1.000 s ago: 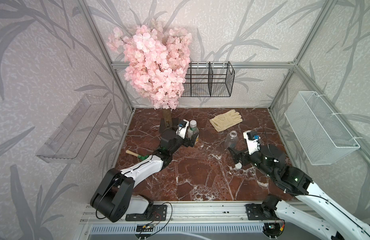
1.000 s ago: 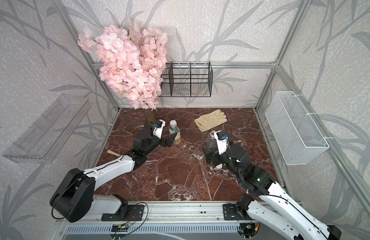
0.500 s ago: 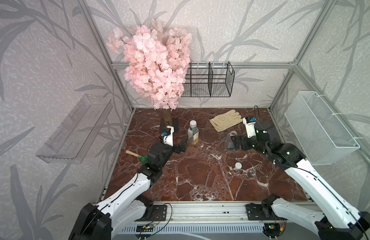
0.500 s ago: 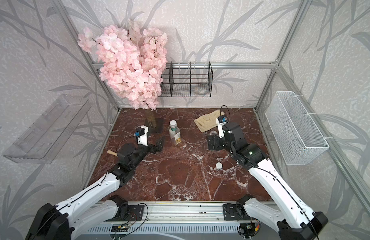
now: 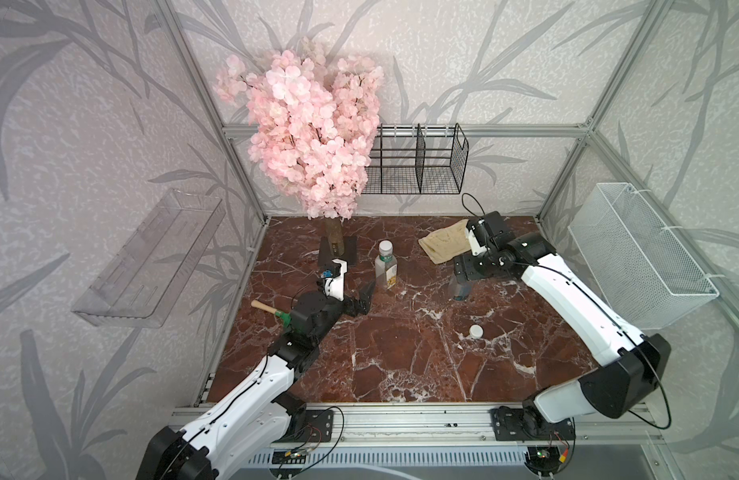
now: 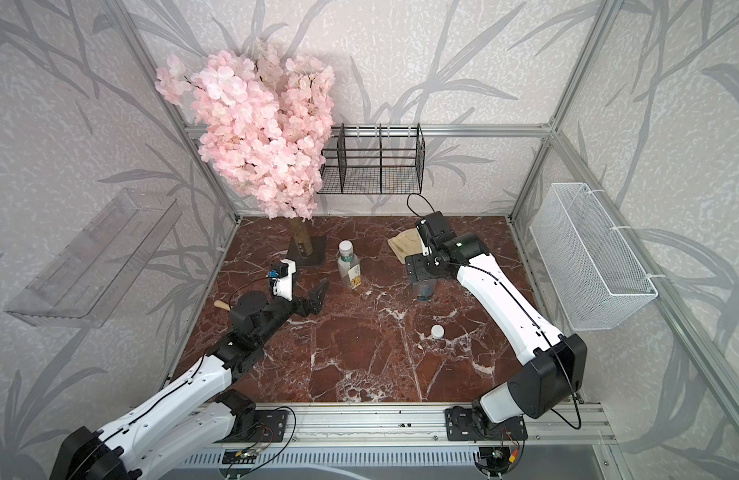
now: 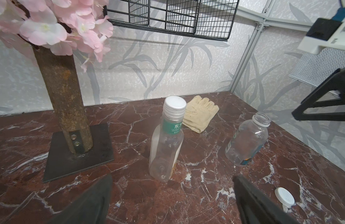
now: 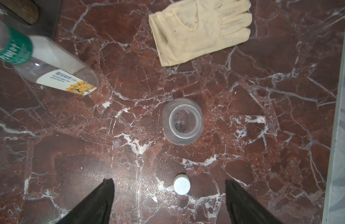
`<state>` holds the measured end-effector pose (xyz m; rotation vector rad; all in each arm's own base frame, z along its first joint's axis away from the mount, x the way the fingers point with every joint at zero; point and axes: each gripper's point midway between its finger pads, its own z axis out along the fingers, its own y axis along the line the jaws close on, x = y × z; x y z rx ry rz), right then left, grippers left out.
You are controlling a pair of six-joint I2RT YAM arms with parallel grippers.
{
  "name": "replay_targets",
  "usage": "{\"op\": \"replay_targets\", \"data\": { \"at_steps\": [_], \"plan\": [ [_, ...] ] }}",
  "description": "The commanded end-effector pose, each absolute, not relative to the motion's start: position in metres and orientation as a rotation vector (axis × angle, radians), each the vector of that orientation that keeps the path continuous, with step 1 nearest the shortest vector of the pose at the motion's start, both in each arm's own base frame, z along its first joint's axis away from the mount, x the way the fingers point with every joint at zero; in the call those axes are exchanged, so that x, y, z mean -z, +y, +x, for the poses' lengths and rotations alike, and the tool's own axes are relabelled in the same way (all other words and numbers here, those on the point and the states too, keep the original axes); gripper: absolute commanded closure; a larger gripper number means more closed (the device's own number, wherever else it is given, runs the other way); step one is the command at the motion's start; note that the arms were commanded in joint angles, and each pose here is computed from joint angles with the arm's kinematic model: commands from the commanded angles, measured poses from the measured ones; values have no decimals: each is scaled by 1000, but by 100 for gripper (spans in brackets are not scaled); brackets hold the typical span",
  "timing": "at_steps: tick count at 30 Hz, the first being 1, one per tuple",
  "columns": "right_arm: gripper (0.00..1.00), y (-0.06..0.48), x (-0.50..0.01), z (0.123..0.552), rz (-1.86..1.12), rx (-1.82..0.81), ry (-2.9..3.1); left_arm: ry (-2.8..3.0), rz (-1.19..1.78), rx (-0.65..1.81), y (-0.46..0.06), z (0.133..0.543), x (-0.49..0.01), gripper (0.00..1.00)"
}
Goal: Screw on the bottle caps
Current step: Pick up the plastic bottle at the center of the board, then place the plastic bottle at the center of the board.
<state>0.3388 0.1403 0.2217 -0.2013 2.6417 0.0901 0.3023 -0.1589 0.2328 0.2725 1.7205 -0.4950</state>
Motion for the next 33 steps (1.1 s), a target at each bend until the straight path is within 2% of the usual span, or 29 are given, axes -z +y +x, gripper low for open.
{"op": "replay_targets", "data": {
  "at_steps": [1,4,12,24,31,33],
  "plan": [
    [12,133,-217,344,-170,-56,2692,1704,299,513,-163,301,-240,2],
    [18,128,-212,358,-151,-21,2699,1706,296,511,-163,301,-239,3],
    [25,131,-191,383,-149,-19,2751,1710,298,517,-164,301,-238,3],
    [39,129,-165,393,-169,39,2839,1719,302,519,-165,301,-234,3],
    [43,124,-160,390,-176,78,2851,1718,303,520,-165,302,-234,2],
    [47,124,-160,390,-178,78,2851,1719,303,520,-165,302,-234,2]
  ]
}}
